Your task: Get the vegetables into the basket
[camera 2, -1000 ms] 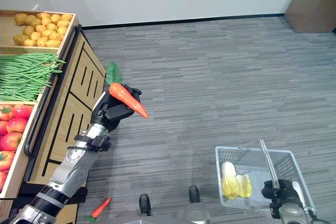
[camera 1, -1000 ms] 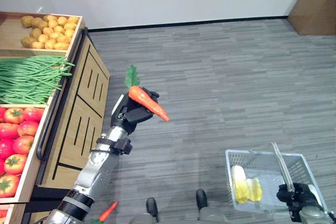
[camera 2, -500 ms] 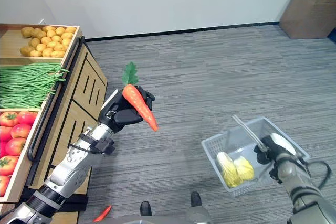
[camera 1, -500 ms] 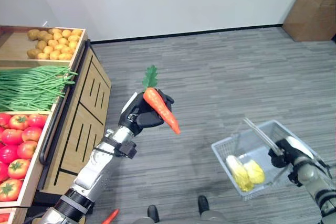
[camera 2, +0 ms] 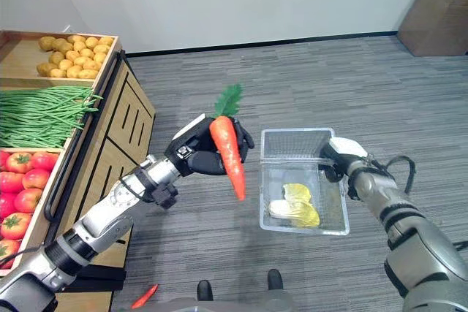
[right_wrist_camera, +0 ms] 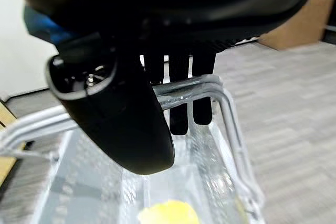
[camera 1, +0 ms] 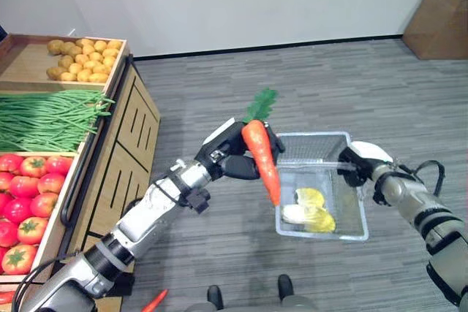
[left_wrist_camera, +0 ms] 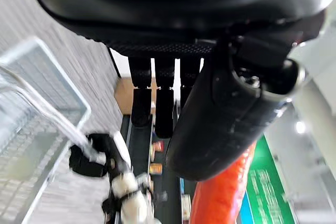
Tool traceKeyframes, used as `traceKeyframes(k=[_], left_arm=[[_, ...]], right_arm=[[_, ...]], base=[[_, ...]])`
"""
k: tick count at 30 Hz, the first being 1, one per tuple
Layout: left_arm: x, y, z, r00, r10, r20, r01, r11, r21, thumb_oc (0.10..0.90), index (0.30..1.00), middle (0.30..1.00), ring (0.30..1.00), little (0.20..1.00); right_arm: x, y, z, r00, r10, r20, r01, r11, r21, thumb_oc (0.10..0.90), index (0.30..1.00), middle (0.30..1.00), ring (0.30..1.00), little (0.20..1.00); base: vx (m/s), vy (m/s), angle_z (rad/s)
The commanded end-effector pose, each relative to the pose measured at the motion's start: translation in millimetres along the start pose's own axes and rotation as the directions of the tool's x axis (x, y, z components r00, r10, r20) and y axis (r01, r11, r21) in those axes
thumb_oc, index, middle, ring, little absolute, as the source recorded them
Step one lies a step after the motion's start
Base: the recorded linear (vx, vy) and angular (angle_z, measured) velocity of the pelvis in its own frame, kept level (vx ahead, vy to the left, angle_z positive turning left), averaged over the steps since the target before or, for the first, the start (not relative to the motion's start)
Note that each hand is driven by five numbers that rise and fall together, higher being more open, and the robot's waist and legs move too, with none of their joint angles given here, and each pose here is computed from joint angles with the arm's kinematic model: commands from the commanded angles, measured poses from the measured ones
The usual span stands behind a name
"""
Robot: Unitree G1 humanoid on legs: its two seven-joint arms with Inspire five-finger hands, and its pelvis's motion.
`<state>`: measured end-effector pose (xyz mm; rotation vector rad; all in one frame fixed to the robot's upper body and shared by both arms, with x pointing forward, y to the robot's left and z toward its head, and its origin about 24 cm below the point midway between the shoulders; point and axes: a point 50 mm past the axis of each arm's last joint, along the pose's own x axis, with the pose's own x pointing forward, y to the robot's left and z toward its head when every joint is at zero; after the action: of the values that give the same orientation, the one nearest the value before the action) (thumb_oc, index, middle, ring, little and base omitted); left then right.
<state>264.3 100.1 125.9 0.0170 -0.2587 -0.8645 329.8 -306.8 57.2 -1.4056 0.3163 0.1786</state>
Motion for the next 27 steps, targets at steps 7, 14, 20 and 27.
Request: traceKeyframes(k=[7,14,20,27], left_arm=[[25,-16,40,0.972,-0.176,0.158,0.149,0.974,0.169,0.400,0.300,0.300,0.300,0.300],[27,-26,35,0.962,-0.245,0.123,0.221,0.959,0.178,0.400,0.300,0.300,0.300,0.300],[29,-29,19,0.969,-0.241,0.062,0.222,0.950,0.220,0.400,0.300,0.300,0.300,0.300],[33,-27,-1,0.975,-0.222,-0.029,0.220,0.925,0.311,0.400,0.300,0.300,0.300,0.300]], right_arm=[[14,-112,53,0.911,-0.394,0.120,0.363,0.906,0.218,0.400,0.300,0.300,0.300,0.300],[18,-125,73,0.884,-0.447,0.135,0.381,0.858,0.344,0.400,0.300,0.300,0.300,0.300],[19,-128,92,0.870,-0.456,0.188,0.357,0.845,0.399,0.400,0.300,0.300,0.300,0.300],[15,-131,117,0.837,-0.467,0.284,0.315,0.837,0.449,0.400,0.300,0.300,0.300,0.300]], base=[[0.00,0.002,-0.02],[0.00,0.002,-0.03],[0.00,-0.001,-0.01],[0.00,0.000,0.00]])
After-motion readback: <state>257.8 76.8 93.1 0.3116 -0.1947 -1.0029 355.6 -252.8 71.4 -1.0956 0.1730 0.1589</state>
